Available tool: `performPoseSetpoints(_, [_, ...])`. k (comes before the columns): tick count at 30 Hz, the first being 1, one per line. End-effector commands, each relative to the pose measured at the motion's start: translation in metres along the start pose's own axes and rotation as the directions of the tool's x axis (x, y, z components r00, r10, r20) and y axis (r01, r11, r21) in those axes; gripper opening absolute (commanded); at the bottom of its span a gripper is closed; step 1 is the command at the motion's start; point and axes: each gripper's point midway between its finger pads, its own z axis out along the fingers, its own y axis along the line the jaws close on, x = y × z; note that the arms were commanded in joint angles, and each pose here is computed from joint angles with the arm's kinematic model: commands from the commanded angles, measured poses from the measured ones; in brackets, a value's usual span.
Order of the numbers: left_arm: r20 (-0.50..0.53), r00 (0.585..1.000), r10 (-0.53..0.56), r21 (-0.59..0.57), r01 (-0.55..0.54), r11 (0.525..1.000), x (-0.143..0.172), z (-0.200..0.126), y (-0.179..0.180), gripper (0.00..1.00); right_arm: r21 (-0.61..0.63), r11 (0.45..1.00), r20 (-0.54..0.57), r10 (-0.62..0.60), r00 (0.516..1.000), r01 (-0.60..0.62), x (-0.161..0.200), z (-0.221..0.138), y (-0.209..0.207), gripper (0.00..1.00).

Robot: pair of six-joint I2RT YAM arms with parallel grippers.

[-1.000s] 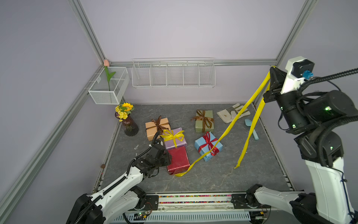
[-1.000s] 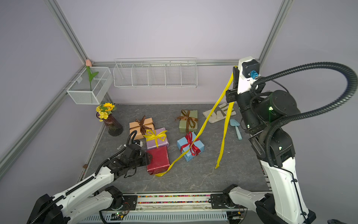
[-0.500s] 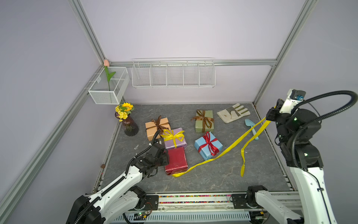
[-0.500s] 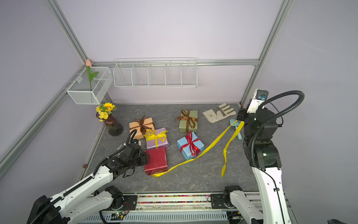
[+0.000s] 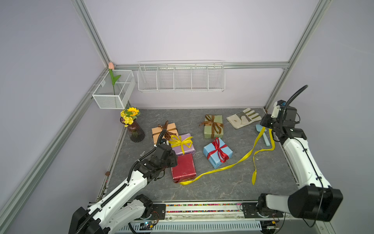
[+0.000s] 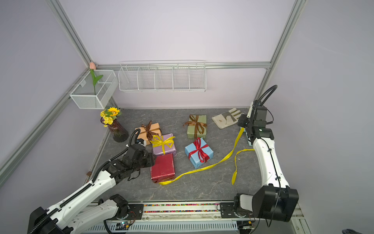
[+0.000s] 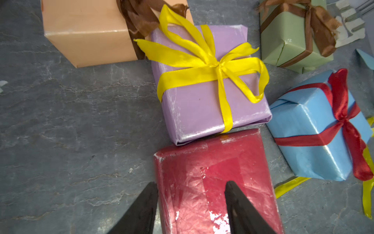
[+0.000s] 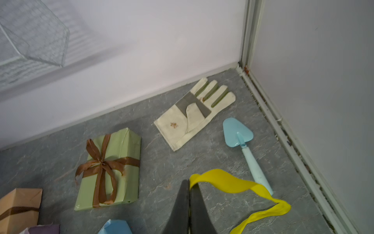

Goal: Untie the ribbon bows on the gift boxes
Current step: Place the ribbon at the center of the board.

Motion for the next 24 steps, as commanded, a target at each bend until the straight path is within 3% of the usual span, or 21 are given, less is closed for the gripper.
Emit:
performPoseSetpoints(1, [0.028,0.999,0.016,-0.014,-0.015,1.000,-0.010,-0.009,0.001,0.56,-0.088,0.996,-0.082,-0.015,0.997,0.007,0.019,0.013,0.028,0.07])
performPoseSetpoints(6, [0.029,0.999,0.020,-0.021,-0.019,1.000,-0.011,-0.008,0.001,0.56,-0.178,0.981,-0.172,-0.107,0.979,0.076,0.043,0.032,0.069,0.07])
performPoseSetpoints(11, [0.026,1.000,0.015,-0.017,-0.015,1.000,-0.010,-0.007,0.001,0.56,-0.252,0.966,-0.170,-0.100,0.980,0.055,0.035,0.046,0.096,0.07])
performPoseSetpoints(19, [0.051,0.999,0.007,-0.007,-0.006,1.000,-0.011,-0.014,0.002,0.56,-0.122,0.991,-0.256,-0.088,0.963,0.058,0.034,0.097,0.082,0.07])
performPoseSetpoints(20, [0.051,0.999,0.006,-0.005,-0.006,1.000,-0.011,-0.015,0.002,0.56,-0.083,0.994,-0.286,-0.090,0.954,0.069,0.041,0.104,0.074,0.10])
performPoseSetpoints(22, [0.051,0.999,0.010,-0.003,-0.009,1.000,-0.011,-0.017,0.002,0.56,-0.025,0.996,-0.331,-0.094,0.939,0.091,0.054,0.110,0.062,0.26])
performPoseSetpoints(24, [0.049,0.999,0.017,-0.002,-0.016,1.000,-0.012,-0.019,0.001,0.57,0.007,0.995,-0.337,-0.094,0.937,0.103,0.062,0.105,0.054,0.53])
